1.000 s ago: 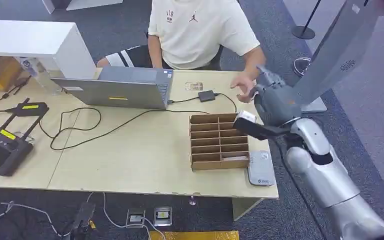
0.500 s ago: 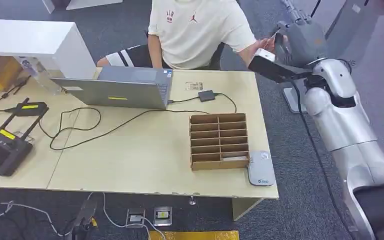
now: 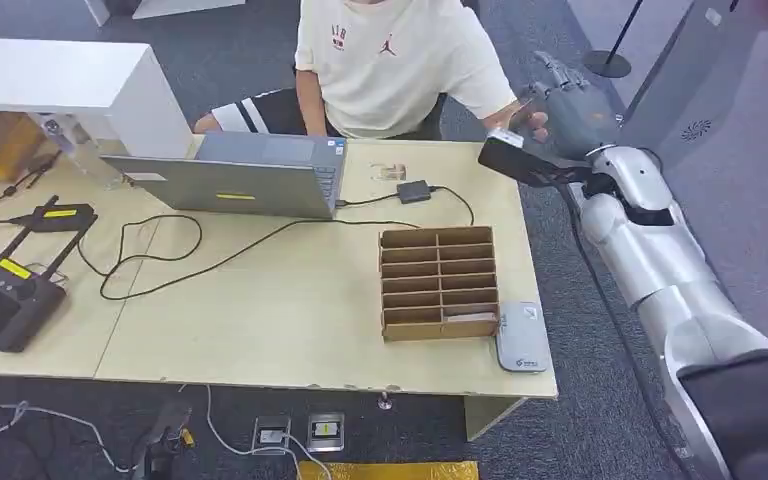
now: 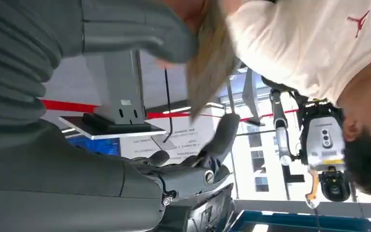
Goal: Pass the card to the sensor for recognition and then transmit it.
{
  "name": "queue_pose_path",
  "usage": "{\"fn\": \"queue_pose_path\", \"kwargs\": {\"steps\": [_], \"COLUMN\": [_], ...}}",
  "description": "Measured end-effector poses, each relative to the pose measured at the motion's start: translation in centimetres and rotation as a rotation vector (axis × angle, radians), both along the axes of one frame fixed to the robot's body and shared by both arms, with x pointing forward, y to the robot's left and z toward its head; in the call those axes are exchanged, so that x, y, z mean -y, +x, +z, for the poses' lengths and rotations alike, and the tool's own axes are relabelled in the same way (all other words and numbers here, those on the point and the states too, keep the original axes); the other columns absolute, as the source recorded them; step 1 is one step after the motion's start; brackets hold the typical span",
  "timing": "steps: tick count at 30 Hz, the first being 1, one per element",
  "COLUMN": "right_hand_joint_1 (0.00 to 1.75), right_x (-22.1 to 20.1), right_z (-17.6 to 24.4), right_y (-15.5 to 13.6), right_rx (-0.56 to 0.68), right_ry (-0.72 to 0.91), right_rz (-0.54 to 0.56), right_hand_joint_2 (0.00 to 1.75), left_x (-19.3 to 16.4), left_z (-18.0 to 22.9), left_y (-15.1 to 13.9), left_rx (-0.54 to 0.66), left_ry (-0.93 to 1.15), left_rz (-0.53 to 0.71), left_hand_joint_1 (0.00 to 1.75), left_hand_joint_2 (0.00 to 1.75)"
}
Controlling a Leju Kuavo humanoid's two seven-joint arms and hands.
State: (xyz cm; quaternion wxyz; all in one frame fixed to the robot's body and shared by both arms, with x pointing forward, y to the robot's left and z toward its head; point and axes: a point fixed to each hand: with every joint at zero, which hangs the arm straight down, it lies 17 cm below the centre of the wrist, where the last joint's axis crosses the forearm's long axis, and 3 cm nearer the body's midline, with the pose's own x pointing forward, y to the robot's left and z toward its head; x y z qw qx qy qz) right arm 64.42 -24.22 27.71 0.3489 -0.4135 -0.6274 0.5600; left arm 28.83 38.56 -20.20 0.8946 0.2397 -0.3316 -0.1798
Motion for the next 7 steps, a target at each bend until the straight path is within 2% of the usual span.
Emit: {"fn": "queue_pose_path", "kwargs": {"steps": [7], "right_hand_joint_1": [0.00], "right_x": [1.3], "right_z": [1.5], "right_y": [0.1], "right_rx": [0.082], "right_ry": [0.020], "right_rz": [-0.012], "right_hand_joint_2": [1.75], "left_x": [0.0], "left_z": [0.0], "left_y": [-0.7], "left_rx": [0.037], "left_ry": [0.003], "left_rz": [-0.008], "left_hand_joint_1": [0.00], "left_hand_joint_2": [0.00]}}
